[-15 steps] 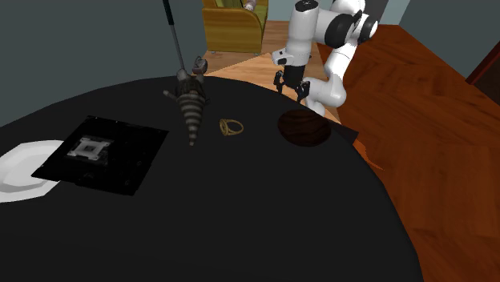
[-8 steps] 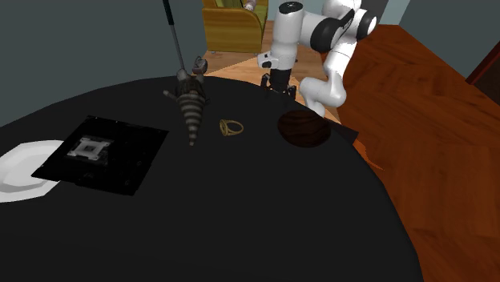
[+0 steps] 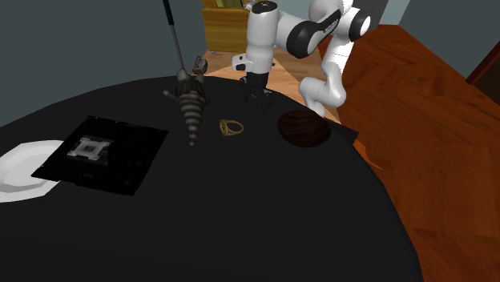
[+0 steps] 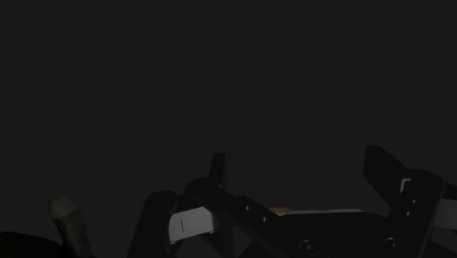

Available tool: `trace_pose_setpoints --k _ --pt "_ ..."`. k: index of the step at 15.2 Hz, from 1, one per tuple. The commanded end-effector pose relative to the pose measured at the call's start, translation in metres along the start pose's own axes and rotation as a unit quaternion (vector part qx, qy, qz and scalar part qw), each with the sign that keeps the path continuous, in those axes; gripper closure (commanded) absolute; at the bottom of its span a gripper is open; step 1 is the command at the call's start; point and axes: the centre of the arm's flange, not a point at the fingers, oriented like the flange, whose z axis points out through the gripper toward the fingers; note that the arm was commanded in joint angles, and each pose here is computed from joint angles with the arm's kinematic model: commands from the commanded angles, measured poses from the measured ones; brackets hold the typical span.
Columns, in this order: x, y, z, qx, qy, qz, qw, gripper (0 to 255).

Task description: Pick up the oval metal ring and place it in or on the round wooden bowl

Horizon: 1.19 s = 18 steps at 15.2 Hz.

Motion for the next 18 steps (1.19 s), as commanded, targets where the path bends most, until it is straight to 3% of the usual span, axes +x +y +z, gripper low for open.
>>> trace_pose_setpoints --k 1,8,18 --pt "0.026 0.009 -0.001 -0.004 0.003 0.003 1.0000 0" --pt "0.102 0.037 -0.006 -0.014 0.012 0.013 0.9997 0" --pt "0.103 0.038 0.034 -0.014 0.012 0.013 0.9997 0"
